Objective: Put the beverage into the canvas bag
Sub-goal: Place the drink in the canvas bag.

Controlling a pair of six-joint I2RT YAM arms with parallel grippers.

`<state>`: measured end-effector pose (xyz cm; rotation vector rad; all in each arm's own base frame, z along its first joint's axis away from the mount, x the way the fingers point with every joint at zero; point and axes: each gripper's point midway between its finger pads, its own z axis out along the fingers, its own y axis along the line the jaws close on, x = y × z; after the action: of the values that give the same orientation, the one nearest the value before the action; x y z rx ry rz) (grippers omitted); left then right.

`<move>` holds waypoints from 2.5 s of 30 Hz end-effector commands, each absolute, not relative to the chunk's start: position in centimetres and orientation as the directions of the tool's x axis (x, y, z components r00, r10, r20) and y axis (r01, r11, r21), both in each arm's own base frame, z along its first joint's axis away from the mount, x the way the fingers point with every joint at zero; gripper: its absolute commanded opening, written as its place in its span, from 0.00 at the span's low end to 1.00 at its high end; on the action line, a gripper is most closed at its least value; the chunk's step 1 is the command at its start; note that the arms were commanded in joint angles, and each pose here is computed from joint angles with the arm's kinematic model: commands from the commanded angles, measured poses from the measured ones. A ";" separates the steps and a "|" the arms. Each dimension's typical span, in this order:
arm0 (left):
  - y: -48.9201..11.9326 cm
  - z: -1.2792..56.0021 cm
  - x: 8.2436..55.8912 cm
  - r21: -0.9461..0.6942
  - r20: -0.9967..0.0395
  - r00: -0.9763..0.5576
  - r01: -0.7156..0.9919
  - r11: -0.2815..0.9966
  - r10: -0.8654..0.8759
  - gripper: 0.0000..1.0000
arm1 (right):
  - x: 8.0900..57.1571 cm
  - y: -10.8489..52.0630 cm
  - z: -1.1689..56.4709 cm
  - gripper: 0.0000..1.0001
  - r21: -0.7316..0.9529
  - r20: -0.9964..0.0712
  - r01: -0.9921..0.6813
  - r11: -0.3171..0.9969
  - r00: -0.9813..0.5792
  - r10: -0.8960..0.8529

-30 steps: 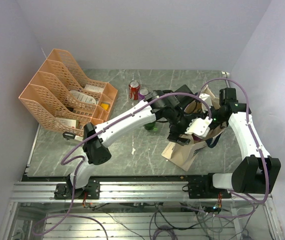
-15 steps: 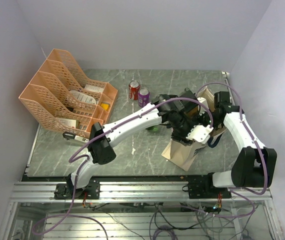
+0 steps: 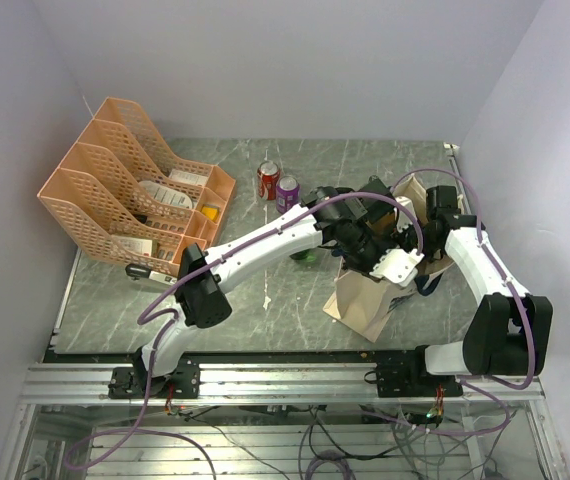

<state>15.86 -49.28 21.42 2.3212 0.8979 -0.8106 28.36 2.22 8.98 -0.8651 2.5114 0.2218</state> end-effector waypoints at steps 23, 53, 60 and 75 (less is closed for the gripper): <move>-49.3 22.2 16.3 0.275 -0.696 0.612 0.710 -0.648 0.375 0.07 | 29.4 0.6 8.3 0.50 -0.060 -0.478 -0.644 0.763 -0.652 -0.588; -49.4 22.8 16.5 0.297 -0.704 0.602 0.731 -0.615 0.376 0.07 | 29.9 2.1 14.9 0.97 -0.064 -0.580 -0.661 0.748 -0.586 -0.566; -49.7 23.1 16.7 0.305 -0.708 0.600 0.735 -0.606 0.372 0.07 | 29.5 2.4 17.3 1.00 -0.073 -0.607 -0.666 0.743 -0.561 -0.563; -49.9 29.3 16.8 0.365 -0.766 0.550 0.798 -0.479 0.333 0.54 | 33.0 5.8 29.3 0.98 -0.047 -0.837 -0.631 0.774 -0.398 -0.375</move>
<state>16.77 -49.99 22.85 2.1991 0.9842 -0.8196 32.23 4.17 24.70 -0.8203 2.1646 0.2682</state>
